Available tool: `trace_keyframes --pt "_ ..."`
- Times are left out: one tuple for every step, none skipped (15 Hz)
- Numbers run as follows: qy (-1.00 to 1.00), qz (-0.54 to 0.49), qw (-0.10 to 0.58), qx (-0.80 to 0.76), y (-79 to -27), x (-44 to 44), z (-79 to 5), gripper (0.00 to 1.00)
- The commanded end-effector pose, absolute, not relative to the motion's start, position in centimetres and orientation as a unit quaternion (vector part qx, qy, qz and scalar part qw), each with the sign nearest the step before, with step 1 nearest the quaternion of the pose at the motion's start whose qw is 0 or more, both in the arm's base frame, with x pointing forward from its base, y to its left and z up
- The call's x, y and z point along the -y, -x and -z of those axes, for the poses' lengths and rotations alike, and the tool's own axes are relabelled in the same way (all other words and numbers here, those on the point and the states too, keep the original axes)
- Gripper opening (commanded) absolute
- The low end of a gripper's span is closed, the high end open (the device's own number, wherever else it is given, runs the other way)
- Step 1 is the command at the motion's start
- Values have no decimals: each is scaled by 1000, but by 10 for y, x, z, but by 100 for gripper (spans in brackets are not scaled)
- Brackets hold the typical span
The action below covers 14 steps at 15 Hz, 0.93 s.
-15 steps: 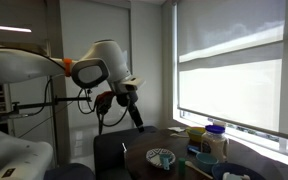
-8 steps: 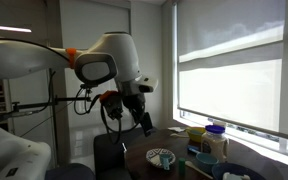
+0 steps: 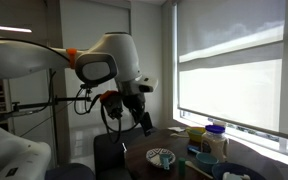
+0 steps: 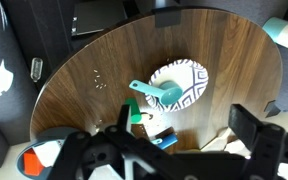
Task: Pick up the blue lid from the clear jar of sugar and put it on the table
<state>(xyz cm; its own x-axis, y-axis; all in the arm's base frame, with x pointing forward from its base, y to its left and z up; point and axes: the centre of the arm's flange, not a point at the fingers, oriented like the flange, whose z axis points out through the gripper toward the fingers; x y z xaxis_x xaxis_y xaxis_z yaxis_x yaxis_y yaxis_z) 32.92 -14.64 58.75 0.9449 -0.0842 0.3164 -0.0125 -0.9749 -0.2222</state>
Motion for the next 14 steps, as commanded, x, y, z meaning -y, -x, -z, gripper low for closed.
trace_keyframes --pt "980 176 81 -50 -351 151 -596 100" --pt "980 184 73 -33 -363 160 -602 100" --pt "980 185 64 -21 -378 171 -608 100" --pt "980 188 60 -9 -393 183 -615 100" --pt "980 190 58 7 -409 192 -621 100" --pt "981 188 49 31 -426 201 -629 100" --pt "981 184 36 52 -440 207 -635 100" --pt "980 183 24 79 -455 212 -643 100" --pt "978 180 10 104 -470 216 -651 100" --pt "976 177 -1 131 -486 217 -657 100" --pt "973 172 -12 156 -502 217 -662 100" --pt "969 166 -19 181 -516 213 -665 100" --pt "965 160 -28 206 -526 209 -667 100" --pt "960 154 -36 232 -536 204 -668 100"
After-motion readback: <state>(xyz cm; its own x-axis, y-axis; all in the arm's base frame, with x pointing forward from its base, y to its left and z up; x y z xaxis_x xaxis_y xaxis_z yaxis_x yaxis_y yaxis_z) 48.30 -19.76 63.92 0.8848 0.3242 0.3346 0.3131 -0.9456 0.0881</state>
